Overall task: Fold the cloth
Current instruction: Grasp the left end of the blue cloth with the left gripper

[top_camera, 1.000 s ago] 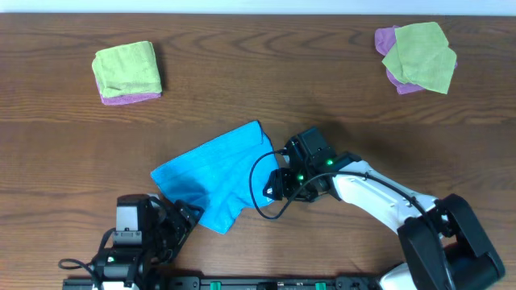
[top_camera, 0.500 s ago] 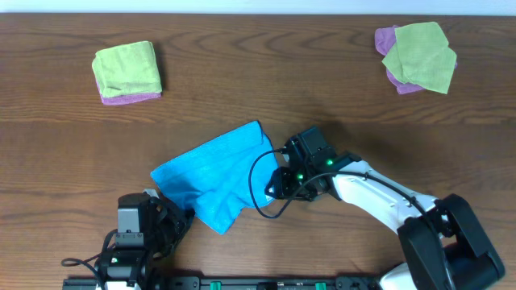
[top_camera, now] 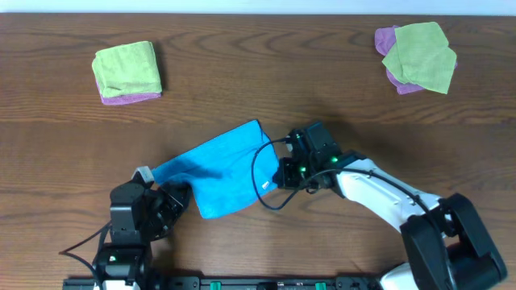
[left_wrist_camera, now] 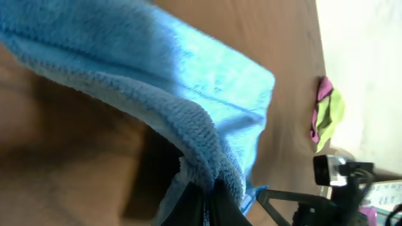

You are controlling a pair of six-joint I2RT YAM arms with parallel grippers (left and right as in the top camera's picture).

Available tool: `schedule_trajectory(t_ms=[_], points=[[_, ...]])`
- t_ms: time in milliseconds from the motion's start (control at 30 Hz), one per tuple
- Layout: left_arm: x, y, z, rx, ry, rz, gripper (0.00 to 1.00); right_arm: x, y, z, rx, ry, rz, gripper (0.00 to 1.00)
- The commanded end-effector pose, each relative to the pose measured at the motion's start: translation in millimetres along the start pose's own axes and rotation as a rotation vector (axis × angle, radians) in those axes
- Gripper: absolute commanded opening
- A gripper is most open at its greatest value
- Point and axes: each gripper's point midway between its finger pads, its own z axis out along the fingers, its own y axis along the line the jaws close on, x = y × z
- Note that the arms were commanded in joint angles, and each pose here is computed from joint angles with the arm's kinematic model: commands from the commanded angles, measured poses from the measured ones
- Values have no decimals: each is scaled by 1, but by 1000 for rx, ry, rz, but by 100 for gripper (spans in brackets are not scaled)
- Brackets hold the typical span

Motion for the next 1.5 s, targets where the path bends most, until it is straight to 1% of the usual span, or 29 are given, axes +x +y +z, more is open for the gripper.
schedule_trajectory(t_ms=[0, 133, 267, 400, 667, 867, 1033, 1267, 1367, 1400, 1467], points=[[-11, -11, -6, -11, -30, 32, 6, -17, -11, -21, 40, -87, -4, 1], [-16, -2, -10, -80, -20, 49, 6, -33, -25, -52, 96, -182, -21, 1], [-22, -6, -13, -80, -2, 57, 6, -41, -33, -71, 115, -230, -44, 1], [-18, -15, -12, -49, 60, 75, 6, -42, -40, -76, 138, -237, -42, 1], [-5, 4, -8, -127, 152, 116, 6, -39, -43, -75, 147, -225, -39, 1], [-16, 21, -4, -221, 104, 115, 6, -38, -43, -75, 148, -219, -37, 1], [-26, 35, 1, -292, 72, 111, 6, -46, -35, -76, 123, -254, -60, 1], [-49, 35, 24, -281, 24, 134, 6, -70, -6, -72, 52, -355, -129, 1], [-55, 37, 35, -276, 19, 137, 6, -78, -1, -63, 52, -381, -147, 1], [-57, 37, 38, -273, 16, 139, 12, -79, -1, -59, 49, -380, -153, 1], [-59, 35, 41, -262, 11, 145, 48, -79, -2, -51, 50, -367, -152, 1]])
